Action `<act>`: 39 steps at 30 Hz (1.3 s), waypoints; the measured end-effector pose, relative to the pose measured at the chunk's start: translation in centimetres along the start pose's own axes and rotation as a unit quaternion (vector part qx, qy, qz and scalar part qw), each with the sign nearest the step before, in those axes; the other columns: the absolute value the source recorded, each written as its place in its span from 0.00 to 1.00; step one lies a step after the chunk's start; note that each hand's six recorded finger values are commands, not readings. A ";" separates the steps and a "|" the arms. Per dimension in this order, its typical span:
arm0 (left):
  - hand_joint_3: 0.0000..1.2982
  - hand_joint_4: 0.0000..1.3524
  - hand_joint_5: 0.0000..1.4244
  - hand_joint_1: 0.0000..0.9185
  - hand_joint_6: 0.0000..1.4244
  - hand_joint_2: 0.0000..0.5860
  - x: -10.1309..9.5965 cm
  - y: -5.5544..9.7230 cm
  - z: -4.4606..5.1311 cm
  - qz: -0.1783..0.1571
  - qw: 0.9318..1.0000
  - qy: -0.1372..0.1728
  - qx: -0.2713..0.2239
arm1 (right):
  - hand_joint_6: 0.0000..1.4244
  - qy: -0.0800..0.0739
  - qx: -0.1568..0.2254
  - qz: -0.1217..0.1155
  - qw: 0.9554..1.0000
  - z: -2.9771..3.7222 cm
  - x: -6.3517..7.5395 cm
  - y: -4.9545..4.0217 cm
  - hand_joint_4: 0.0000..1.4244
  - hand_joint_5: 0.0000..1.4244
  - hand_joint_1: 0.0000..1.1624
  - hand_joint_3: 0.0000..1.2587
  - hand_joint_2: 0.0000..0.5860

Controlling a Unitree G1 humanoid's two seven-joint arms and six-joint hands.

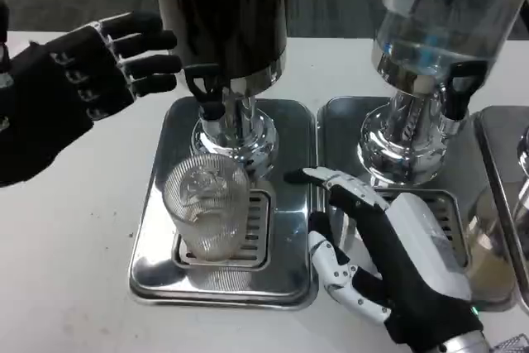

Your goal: Grasp the cup under the faucet to collect the drink, then remove the cup.

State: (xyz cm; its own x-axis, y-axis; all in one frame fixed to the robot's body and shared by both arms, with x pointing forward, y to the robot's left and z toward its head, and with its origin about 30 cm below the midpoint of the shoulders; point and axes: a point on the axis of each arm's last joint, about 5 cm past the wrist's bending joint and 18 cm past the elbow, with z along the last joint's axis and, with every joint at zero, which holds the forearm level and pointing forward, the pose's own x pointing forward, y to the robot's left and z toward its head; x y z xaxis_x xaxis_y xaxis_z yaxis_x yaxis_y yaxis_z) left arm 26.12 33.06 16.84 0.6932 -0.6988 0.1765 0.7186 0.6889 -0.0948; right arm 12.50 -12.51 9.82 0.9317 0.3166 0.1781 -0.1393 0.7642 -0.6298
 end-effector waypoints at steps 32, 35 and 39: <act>0.22 0.14 0.14 0.00 0.10 0.08 4.8 -0.7 -0.23 -0.095 0.995 0.030 0.007 | 0.20 0.000 0.005 -0.008 1.000 0.03 0.0 0.22 0.15 0.12 0.31 0.24 1.00; 0.23 0.14 0.13 0.00 0.09 0.08 5.0 -0.7 0.01 -0.100 0.994 0.031 0.029 | 0.20 0.000 0.006 -0.008 1.000 0.04 0.0 0.24 0.15 0.12 0.31 0.24 1.00; 0.22 0.13 0.13 0.00 0.09 0.08 5.4 -0.9 0.39 -0.108 0.991 0.033 0.068 | 0.20 0.002 0.007 -0.008 1.000 0.02 -0.1 0.28 0.15 0.12 0.31 0.24 1.00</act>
State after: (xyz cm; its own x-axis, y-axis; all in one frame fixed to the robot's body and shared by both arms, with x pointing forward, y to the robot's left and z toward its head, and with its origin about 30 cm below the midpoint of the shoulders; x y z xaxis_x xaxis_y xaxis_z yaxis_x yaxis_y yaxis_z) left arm 29.20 28.77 18.25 0.5291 -0.8411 0.1127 0.8399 0.5380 0.0719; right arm 12.39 -12.30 9.66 0.9353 0.3020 0.1845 -0.1290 0.7765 -0.6168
